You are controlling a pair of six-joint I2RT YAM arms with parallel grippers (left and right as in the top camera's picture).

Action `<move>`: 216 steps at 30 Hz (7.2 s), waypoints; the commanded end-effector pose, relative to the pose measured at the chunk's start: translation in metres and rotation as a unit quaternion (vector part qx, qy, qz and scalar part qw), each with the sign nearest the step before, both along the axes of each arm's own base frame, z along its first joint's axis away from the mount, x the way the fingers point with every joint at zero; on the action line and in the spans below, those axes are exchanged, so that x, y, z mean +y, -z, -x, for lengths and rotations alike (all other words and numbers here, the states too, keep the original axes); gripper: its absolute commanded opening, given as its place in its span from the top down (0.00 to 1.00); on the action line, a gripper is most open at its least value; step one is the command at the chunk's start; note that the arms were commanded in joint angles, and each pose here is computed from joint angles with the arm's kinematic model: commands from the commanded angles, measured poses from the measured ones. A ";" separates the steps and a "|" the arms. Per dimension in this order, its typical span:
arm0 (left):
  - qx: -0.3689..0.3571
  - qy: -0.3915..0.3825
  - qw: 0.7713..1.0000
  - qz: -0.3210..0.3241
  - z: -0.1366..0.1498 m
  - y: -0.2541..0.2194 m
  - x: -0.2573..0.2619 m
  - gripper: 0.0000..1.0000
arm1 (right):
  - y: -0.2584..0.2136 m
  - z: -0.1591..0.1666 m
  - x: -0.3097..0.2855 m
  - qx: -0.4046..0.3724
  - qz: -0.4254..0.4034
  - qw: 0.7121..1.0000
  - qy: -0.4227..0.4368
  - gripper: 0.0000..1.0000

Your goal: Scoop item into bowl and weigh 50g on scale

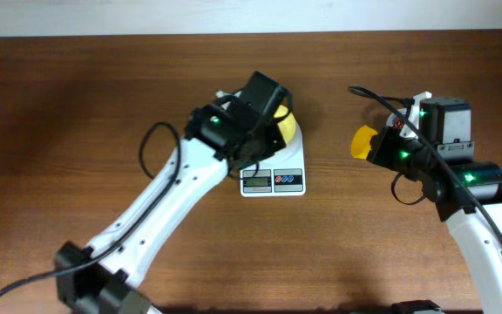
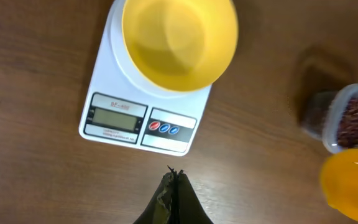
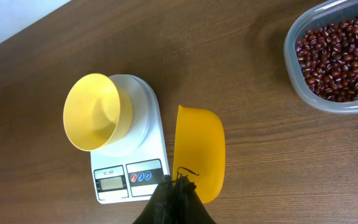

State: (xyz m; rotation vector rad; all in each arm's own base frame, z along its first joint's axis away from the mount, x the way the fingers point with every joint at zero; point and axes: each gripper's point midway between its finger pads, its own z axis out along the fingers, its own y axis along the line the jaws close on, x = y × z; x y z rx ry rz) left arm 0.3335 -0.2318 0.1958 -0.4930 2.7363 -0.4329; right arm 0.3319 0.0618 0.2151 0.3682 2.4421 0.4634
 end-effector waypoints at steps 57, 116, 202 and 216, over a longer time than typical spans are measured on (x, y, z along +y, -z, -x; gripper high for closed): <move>0.069 0.002 0.988 -0.136 0.023 0.117 -0.046 1.00 | -0.011 -0.007 0.000 -0.025 0.017 0.999 -0.014 0.96; -0.018 0.015 0.996 -0.085 0.010 0.100 -0.030 1.00 | -0.004 0.000 -0.002 -0.009 0.034 0.999 -0.028 0.96; -0.030 -0.072 0.989 -0.124 0.006 0.167 -0.034 1.00 | -0.001 0.004 -0.002 0.000 0.035 0.999 -0.028 0.96; -0.030 -0.072 0.989 -0.125 0.006 0.167 -0.034 1.00 | 0.000 0.004 -0.002 0.001 0.035 0.999 -0.028 0.96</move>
